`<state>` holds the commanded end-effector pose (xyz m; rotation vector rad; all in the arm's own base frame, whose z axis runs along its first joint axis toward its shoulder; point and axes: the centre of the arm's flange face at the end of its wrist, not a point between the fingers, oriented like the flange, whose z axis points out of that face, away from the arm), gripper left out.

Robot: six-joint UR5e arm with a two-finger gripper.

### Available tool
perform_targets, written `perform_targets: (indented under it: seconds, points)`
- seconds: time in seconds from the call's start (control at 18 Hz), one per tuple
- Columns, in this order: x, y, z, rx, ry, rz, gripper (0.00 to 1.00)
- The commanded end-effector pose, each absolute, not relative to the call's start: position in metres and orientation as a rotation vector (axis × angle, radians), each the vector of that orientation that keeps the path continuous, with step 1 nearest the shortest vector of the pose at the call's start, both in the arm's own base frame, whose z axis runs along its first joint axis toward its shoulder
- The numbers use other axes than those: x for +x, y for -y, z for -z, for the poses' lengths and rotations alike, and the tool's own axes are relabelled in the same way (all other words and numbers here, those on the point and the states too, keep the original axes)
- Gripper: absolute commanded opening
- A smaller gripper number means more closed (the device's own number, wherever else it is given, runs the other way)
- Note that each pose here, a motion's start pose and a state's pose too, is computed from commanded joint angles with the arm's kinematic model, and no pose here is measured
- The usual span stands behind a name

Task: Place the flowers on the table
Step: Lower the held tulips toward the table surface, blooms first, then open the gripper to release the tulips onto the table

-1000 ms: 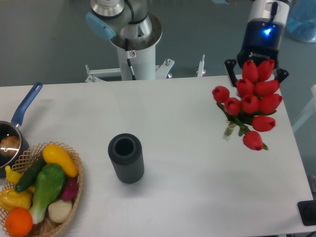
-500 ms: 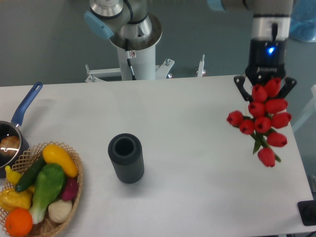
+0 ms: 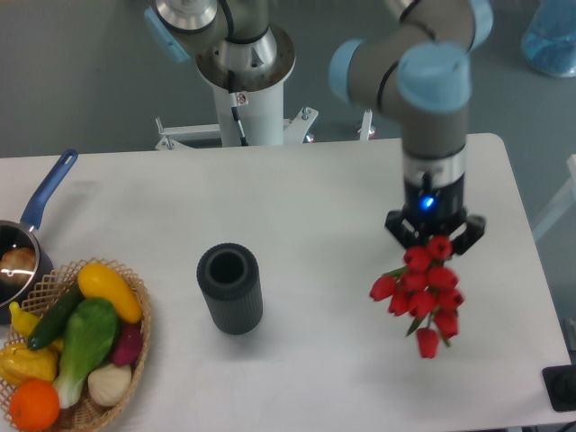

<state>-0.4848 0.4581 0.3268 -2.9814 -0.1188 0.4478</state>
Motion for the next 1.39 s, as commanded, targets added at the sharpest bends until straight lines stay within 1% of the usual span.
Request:
perform_targets:
  seconds: [0.11,0.28,0.33,0.72,0.83,1.0,1.17,1.22,1.39]
  points:
    - [-0.482,-0.47,-0.296,-3.07,0.089,-0.466,0.26]
    - [-0.474,-0.485,-0.263,-3.149,0.042,-0.475,0.26]
    - [-0.474,-0.487,-0.264,-3.145,0.039,-0.475,0.26]
    - [-0.464,-0.497,-0.231,-3.172,0.023,-0.413,0.26]
    - [-0.464,-0.497,-0.23,-3.166,0.048,-0.405,0.26]
    - [-0.461,-0.501,-0.227,-3.135,0.104,-0.358,0.26]
    - [-0.459,-0.505,-0.225,-3.081,0.164,-0.28,0.26]
    - [-0.459,-0.505,-0.226,-3.076,0.166,-0.277,0.27]
    - [-0.458,-0.505,-0.225,-3.079,0.159,-0.274,0.43]
